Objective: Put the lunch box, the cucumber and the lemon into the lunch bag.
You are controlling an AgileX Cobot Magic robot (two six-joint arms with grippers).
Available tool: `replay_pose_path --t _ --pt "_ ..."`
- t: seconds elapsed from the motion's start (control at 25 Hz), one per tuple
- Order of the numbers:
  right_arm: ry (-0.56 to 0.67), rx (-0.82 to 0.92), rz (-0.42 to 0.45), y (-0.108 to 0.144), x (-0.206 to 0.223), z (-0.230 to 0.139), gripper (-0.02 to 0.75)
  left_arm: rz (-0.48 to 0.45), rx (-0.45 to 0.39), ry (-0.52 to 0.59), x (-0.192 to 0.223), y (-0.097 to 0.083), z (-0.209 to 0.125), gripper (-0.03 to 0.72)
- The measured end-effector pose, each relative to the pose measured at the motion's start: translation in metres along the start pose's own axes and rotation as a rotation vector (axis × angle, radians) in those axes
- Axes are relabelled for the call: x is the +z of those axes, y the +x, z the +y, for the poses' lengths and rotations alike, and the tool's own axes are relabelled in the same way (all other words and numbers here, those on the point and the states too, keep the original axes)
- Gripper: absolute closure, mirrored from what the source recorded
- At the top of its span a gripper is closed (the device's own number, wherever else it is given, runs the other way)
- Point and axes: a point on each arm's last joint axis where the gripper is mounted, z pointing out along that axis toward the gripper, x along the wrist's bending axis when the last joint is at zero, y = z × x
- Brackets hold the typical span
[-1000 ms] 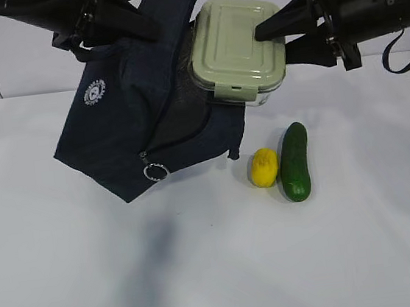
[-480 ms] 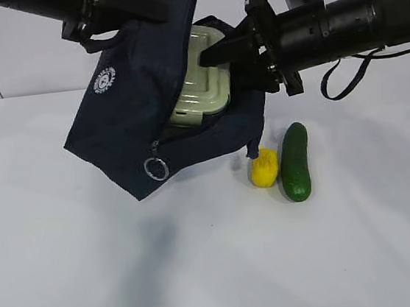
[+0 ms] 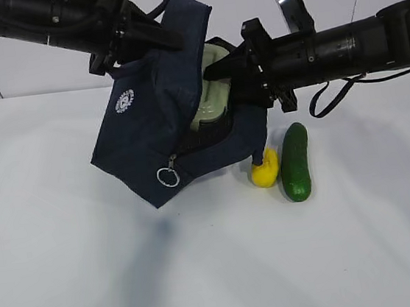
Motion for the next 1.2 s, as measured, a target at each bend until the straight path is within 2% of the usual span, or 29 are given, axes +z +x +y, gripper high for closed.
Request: replay_pose_path --t 0.2,0.56,0.72,0.92,1.2 --pt "0.011 0.034 -0.018 -0.018 0.010 -0.003 0.367 -0.021 -0.072 0.011 0.010 0.022 -0.001 0.695" --pt "0.021 -0.022 -0.048 -0.018 0.042 -0.010 0.367 -0.056 -0.155 0.039 0.014 0.056 -0.002 0.695" --pt "0.033 -0.009 -0.042 -0.025 0.056 -0.012 0.367 -0.066 -0.162 0.040 0.006 0.061 0.001 0.695" --pt "0.035 -0.021 -0.031 -0.021 0.061 -0.012 0.367 -0.076 -0.181 0.040 -0.006 0.073 0.003 0.695" --pt "0.032 -0.021 -0.032 -0.021 0.061 -0.011 0.367 -0.076 -0.185 0.037 -0.011 0.075 0.004 0.695"
